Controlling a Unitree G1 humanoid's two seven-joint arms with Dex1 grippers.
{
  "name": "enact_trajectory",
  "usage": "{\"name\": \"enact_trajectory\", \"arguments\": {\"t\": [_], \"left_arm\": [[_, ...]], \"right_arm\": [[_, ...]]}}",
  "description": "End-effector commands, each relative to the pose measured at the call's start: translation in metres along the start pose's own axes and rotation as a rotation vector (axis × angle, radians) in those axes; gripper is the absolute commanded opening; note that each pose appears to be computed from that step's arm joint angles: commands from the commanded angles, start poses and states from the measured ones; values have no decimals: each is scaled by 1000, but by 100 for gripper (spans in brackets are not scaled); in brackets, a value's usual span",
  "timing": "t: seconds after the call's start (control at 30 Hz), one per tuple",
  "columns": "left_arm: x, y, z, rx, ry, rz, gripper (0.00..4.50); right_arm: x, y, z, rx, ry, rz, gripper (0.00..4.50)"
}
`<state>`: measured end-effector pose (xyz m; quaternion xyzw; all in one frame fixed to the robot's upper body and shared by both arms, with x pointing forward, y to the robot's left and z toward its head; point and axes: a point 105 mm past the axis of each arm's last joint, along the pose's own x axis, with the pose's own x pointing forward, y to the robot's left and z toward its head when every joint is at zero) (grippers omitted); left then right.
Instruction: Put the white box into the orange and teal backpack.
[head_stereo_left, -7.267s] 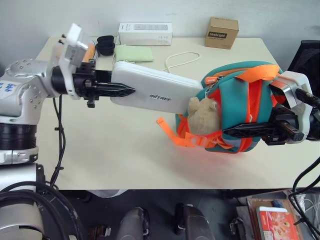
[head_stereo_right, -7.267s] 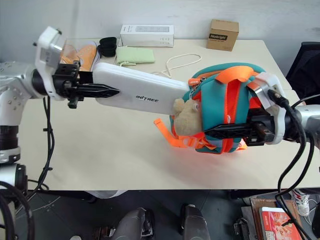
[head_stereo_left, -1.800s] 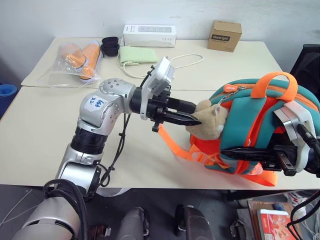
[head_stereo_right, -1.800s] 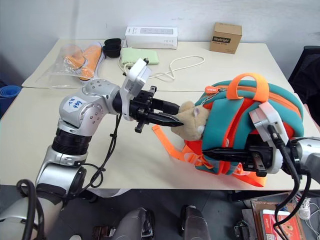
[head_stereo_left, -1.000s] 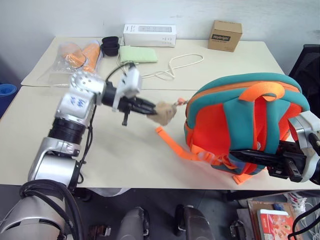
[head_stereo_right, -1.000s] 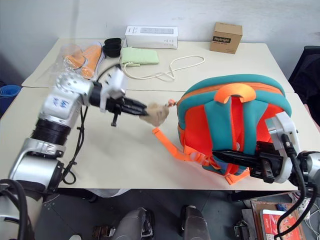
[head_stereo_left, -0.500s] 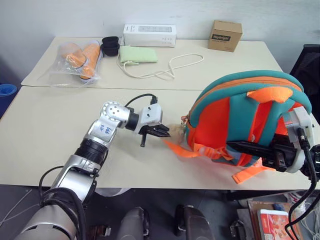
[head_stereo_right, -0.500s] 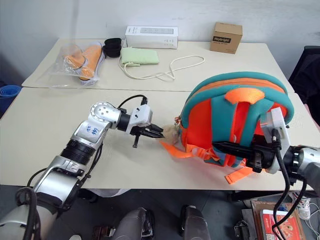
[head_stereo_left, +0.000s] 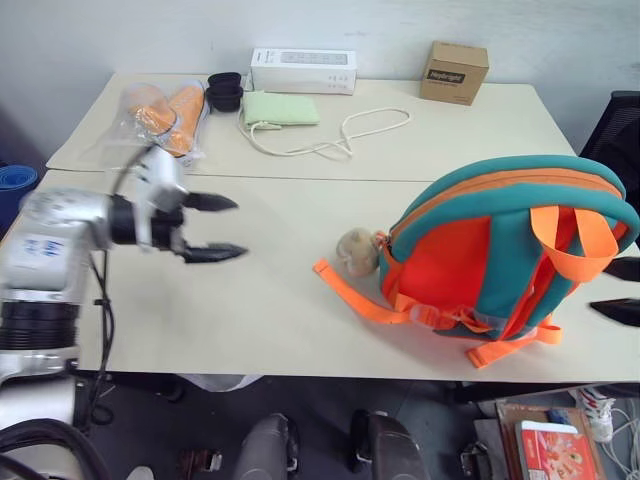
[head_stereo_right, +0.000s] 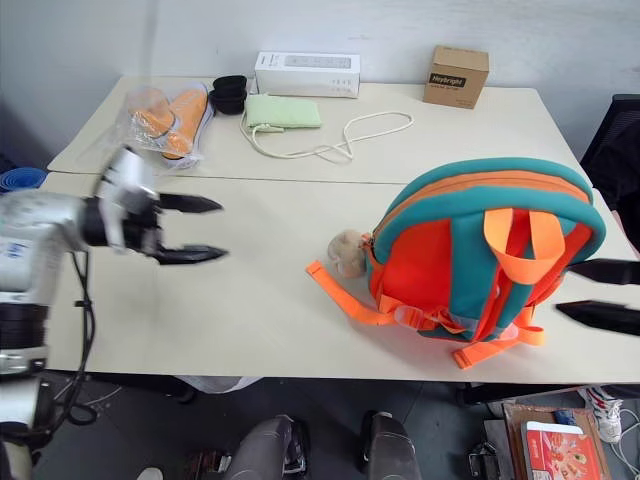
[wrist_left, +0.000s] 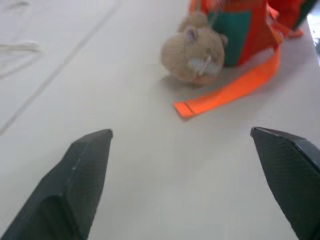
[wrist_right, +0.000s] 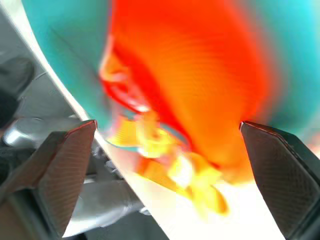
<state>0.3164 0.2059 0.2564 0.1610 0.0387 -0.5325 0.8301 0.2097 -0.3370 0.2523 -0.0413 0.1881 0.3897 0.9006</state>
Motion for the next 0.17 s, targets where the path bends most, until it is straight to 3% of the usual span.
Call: {"name": "enact_trajectory", "arguments": {"t": [0.03, 0.17], "left_arm": [[-25, -4, 31, -7, -98, 49, 448], [-26, -10, 33, 10, -111, 85, 448]], "right_arm": [[-22, -7, 18, -44, -80, -60, 450], [-19, -14, 18, -65, -134, -100, 450]]}}
